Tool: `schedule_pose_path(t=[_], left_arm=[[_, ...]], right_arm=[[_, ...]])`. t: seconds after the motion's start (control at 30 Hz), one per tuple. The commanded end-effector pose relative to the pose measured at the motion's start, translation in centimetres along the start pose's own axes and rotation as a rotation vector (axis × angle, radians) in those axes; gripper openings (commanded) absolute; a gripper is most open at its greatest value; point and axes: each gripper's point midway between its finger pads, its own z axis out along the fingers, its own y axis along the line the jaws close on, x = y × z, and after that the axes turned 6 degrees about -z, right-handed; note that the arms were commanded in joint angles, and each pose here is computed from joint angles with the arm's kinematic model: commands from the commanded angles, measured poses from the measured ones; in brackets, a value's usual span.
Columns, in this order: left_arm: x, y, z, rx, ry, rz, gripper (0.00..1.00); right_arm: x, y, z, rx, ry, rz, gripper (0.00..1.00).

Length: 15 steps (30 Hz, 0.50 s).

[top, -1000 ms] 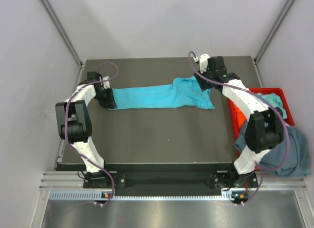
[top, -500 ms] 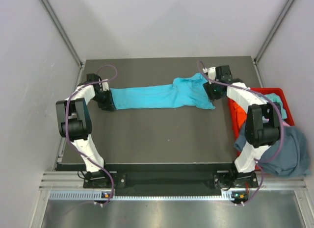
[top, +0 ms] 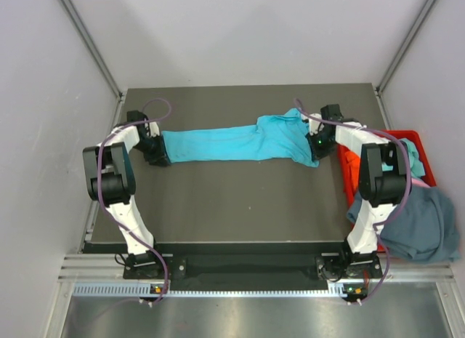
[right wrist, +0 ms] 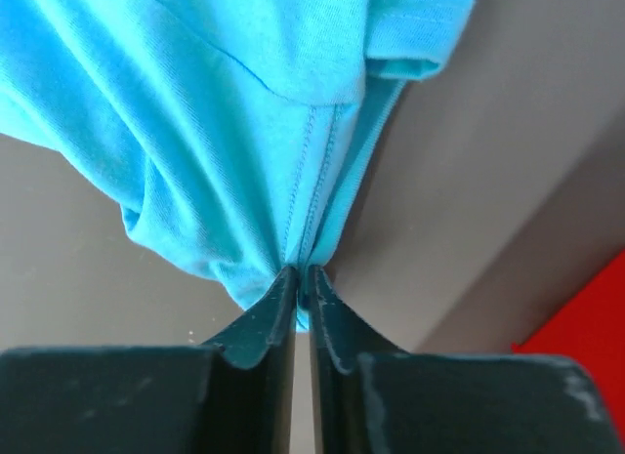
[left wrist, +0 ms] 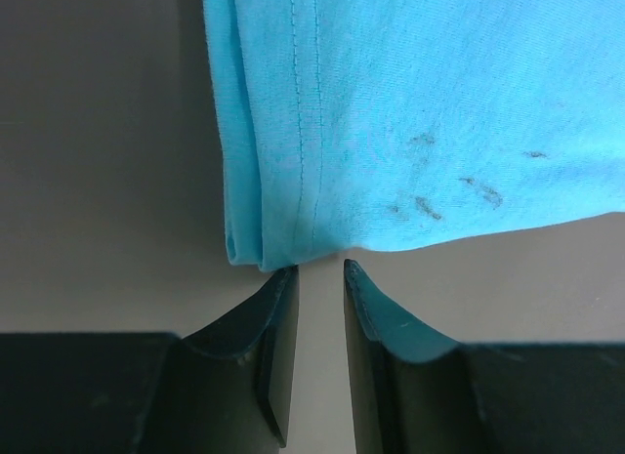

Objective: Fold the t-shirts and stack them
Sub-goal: Fold the tshirt

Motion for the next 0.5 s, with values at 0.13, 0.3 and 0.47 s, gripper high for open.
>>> schedule_pose_path(t=[0.13,0.3,0.47], left_arm=[[-0.9,0.6,0.4,-0.020,-0.004,-0.003,0.30],[-1.1,1.4,1.1,-0.056,0.002,0.012,0.29],[-1.5,3.0,1.3,-0.100,-0.002,0.011,0.29]], right_arm=[[-0.8,-1.2,-1.2,-0.012,-0.022,0.016,0.00],[-0.6,-2.4,-1.4,0.020,-0.014,0.019,0.00],[-0.2,-3.3,-1.6,0.045,-0.003,0.018,0.00]])
